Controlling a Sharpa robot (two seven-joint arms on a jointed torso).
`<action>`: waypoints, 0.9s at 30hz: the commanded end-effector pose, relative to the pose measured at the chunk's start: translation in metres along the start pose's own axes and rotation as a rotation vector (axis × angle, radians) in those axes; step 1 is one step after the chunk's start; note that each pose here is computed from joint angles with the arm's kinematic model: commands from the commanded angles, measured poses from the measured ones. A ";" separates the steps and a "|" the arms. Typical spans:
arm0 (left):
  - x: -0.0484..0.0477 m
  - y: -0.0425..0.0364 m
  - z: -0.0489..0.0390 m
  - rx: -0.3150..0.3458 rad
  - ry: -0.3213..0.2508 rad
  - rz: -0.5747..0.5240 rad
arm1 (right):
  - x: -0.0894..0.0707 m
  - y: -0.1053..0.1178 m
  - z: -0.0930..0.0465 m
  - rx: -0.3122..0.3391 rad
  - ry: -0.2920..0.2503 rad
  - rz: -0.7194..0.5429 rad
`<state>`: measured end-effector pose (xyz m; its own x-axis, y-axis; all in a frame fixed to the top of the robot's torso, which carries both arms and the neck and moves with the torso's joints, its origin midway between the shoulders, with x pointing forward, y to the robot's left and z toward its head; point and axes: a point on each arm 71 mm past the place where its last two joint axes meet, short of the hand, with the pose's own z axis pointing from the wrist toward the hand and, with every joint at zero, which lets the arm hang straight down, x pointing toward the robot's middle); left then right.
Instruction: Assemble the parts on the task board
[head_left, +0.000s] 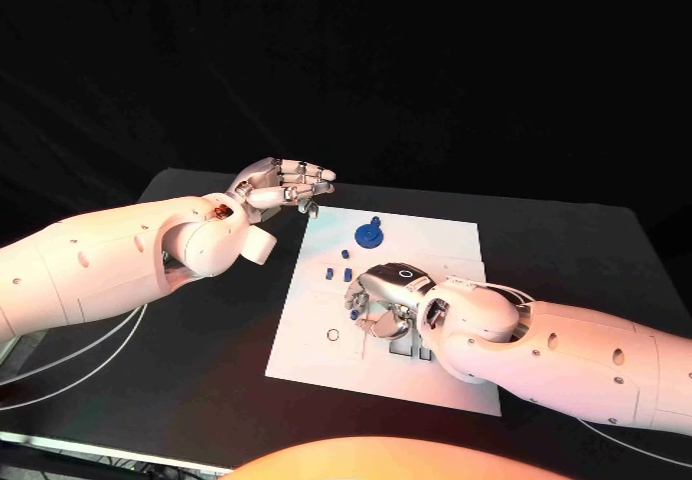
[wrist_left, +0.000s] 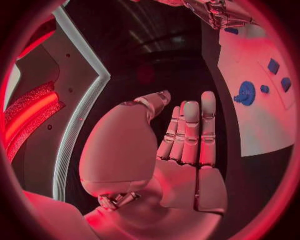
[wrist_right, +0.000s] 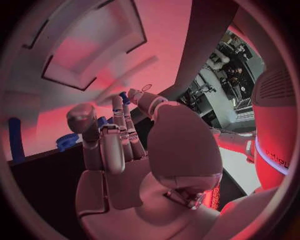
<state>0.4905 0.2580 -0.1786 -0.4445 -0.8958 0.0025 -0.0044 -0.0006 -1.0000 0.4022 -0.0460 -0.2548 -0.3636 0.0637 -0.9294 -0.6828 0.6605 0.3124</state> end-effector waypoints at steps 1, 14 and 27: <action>0.0016 -0.0009 0.0004 0.005 0.016 -0.004 | -0.001 -0.001 -0.003 0.001 -0.032 0.009; -0.0013 -0.0008 -0.0014 0.002 0.011 -0.002 | -0.031 -0.022 -0.039 0.068 -0.101 0.025; -0.0016 -0.0010 -0.0023 0.002 0.011 -0.001 | -0.072 -0.079 -0.076 0.228 -0.119 0.069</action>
<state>0.4898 0.2629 -0.1786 -0.4382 -0.8989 -0.0006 -0.0072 0.0042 -1.0000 0.4340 -0.1584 -0.1948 -0.2768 0.1854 -0.9429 -0.5145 0.8001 0.3084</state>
